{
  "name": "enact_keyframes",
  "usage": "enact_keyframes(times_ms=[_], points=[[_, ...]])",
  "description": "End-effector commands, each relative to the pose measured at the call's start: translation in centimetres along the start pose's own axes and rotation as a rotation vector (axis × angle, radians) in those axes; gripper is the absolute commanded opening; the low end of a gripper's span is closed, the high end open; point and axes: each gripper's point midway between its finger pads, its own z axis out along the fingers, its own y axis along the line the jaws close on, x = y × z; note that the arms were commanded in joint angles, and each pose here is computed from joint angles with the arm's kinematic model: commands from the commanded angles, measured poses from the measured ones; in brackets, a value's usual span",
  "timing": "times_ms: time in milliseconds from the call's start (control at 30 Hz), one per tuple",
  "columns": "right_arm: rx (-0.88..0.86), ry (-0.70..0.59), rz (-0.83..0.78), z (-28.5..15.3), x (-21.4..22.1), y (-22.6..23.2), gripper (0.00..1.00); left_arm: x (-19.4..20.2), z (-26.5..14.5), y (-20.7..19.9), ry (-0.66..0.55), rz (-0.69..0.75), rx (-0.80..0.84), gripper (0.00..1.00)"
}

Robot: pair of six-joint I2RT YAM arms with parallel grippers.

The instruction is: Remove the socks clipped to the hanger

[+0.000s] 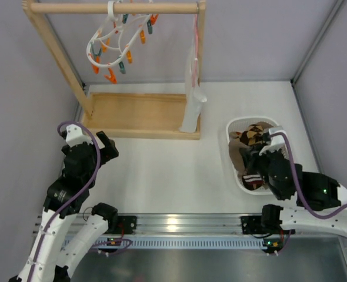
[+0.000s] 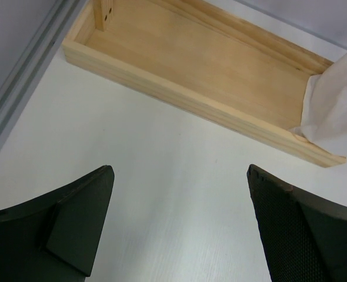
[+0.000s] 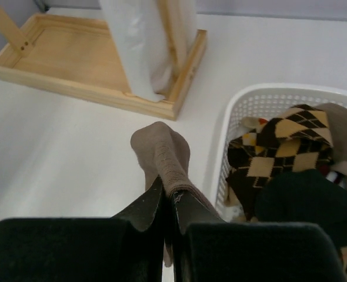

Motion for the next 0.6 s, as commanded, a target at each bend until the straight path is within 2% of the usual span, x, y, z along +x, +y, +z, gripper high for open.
enact_keyframes(times_ms=[0,167,367,433,467,500,533,567], points=[[0.221,0.025,-0.041,-1.7,-0.1,-5.5,0.00,0.5,0.1,0.5,-0.023,-0.034,-0.010,0.98],[0.346,0.012,-0.025,-2.6,-0.3,-8.1,0.00,0.5,-0.6,-0.1,-0.026,-0.058,0.045,0.98],[0.378,0.022,-0.034,-2.0,-0.6,-7.9,0.00,0.1,-1.2,0.2,-0.055,-0.081,0.052,0.98],[0.391,0.073,-0.112,-0.8,-0.1,-7.3,0.00,0.1,-1.3,0.1,-0.058,-0.083,0.061,0.98],[0.461,0.097,-0.116,-0.1,0.1,-8.6,0.00,0.0,-1.4,0.2,-0.062,-0.086,0.062,0.98],[0.421,0.170,-0.167,0.8,1.1,-8.3,0.00,0.0,-1.4,0.2,-0.064,-0.087,0.061,0.98],[0.425,0.178,-0.143,2.5,1.7,-8.4,0.00,0.0,-1.6,0.2,-0.068,-0.091,0.065,0.98],[0.501,0.193,-0.106,3.1,1.9,-10.8,0.00,0.0,-1.6,0.2,-0.070,-0.091,0.066,0.98]])
